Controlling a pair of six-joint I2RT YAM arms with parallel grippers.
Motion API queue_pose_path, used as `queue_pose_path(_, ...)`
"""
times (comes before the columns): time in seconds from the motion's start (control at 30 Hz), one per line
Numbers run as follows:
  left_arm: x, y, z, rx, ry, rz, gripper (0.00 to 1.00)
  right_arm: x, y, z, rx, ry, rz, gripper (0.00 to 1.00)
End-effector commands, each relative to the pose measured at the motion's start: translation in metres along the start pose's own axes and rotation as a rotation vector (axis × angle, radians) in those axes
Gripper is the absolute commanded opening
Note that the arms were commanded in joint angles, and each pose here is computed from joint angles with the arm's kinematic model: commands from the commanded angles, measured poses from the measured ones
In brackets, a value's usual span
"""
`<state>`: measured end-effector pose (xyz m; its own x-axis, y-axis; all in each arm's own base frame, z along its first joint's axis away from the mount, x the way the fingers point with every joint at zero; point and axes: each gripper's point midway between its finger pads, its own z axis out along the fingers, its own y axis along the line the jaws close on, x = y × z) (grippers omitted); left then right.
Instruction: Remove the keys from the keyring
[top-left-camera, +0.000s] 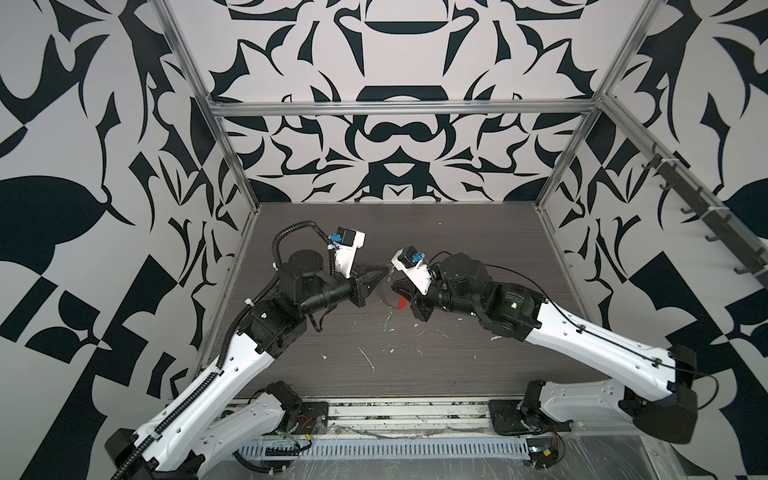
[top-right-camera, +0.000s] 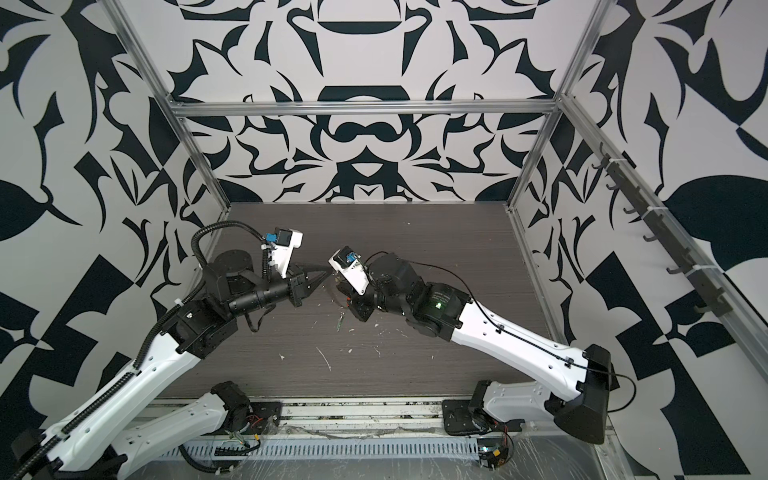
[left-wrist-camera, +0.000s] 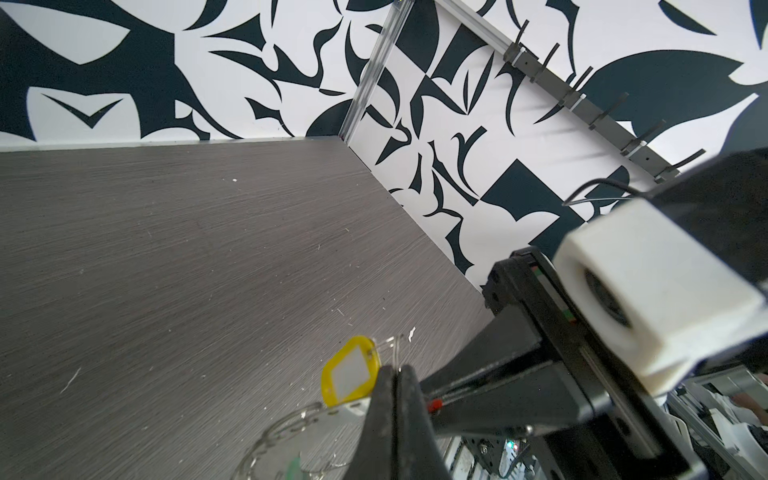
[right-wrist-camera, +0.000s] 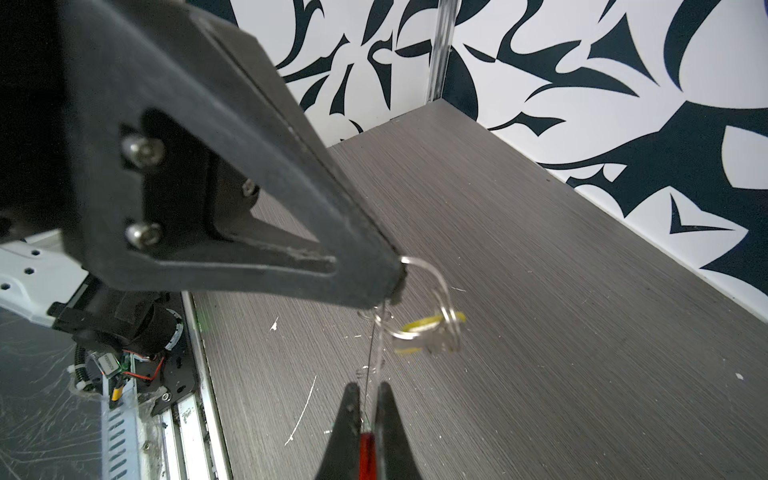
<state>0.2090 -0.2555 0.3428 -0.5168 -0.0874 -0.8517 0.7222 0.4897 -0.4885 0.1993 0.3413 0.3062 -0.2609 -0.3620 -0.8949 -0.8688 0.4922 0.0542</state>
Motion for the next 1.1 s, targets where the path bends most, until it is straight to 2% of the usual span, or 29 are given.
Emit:
queue_pose_path(0.0,-0.023,-0.029,-0.008,0.138,-0.113,0.089,0.00,-0.032,0.035,-0.028,-0.145,-0.124,-0.082,0.20)
queue_pose_path(0.07,-0.021,-0.033,-0.011,0.156,-0.118,0.111,0.00,-0.029,0.034,-0.038,-0.140,-0.130,-0.096,0.27)
queue_pose_path(0.17,-0.020,-0.042,-0.014,0.204,-0.120,0.139,0.00,-0.028,0.031,-0.053,-0.117,-0.159,-0.114,0.30)
queue_pose_path(0.43,-0.021,-0.063,-0.025,0.308,-0.129,0.198,0.00,-0.046,0.013,-0.097,0.002,-0.350,-0.122,0.36)
queue_pose_path(0.87,-0.013,-0.087,-0.028,0.459,-0.043,0.189,0.00,-0.055,0.005,-0.093,0.062,-0.375,-0.173,0.40)
queue_pose_path(1.07,-0.012,-0.090,-0.028,0.482,-0.030,0.182,0.00,-0.055,0.012,-0.095,0.025,-0.382,-0.196,0.40)
